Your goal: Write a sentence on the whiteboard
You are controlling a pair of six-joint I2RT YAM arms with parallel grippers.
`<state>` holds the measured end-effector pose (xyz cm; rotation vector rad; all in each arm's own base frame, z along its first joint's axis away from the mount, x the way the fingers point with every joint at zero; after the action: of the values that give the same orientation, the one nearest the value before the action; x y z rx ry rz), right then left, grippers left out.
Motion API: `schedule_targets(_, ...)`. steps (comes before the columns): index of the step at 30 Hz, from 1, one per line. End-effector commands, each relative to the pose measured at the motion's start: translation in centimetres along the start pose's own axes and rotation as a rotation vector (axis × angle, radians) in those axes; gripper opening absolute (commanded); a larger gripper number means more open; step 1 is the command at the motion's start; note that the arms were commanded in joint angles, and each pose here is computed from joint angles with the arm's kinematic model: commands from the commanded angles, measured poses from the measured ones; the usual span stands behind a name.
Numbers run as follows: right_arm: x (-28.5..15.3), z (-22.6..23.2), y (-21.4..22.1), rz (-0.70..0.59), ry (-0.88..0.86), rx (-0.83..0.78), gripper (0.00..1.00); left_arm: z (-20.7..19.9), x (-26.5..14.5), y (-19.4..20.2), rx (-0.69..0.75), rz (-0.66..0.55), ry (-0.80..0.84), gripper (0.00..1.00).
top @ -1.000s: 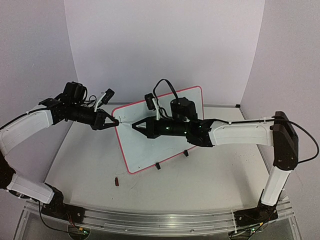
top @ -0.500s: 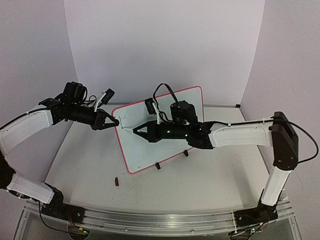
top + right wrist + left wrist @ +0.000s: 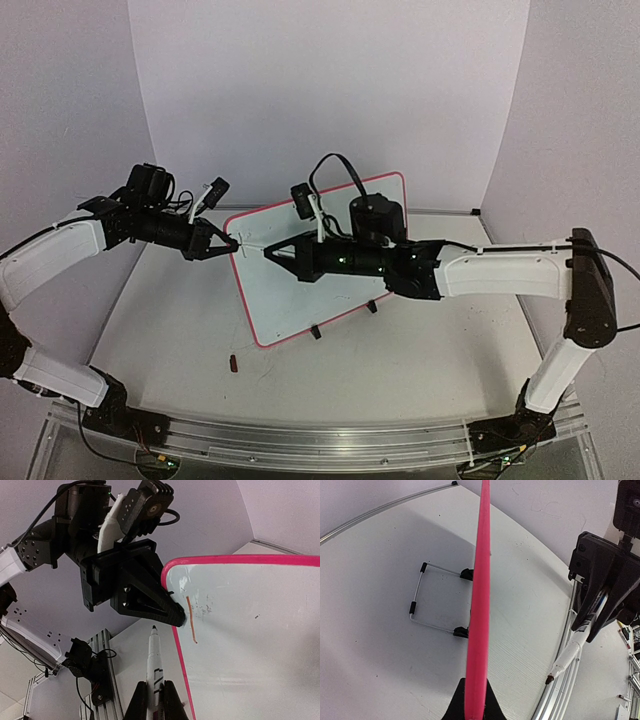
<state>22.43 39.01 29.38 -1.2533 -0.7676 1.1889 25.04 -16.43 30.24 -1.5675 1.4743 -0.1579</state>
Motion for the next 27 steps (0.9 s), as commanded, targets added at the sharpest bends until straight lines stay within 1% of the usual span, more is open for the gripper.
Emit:
schedule_targets(1,0.4,-0.1,-2.1,-0.068,0.077,-0.055,0.00,-0.7,-0.5,-0.4,0.047,-0.020,0.027,0.00)
schedule_targets(17,2.5,-0.9,-1.9,-0.047,0.128,-0.074,0.00,-0.7,-0.3,-0.4,0.045,-0.015,0.031,0.00)
schedule_targets(27,1.5,-1.8,-1.5,-0.039,0.277,-0.057,0.00,-0.6,-0.3,-0.4,0.044,-0.013,0.030,0.00)
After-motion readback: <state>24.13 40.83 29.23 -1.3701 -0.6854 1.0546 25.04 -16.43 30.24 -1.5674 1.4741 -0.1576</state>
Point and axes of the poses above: each gripper's point midway between its finger pads, its own x axis out along the fingers, its own z axis along the line the jaws close on, y = z × x, the point moved 10 cm from there along -x, back along the fingers, and after that the axes turned 15 degrees about -x, right-handed, at the moved point
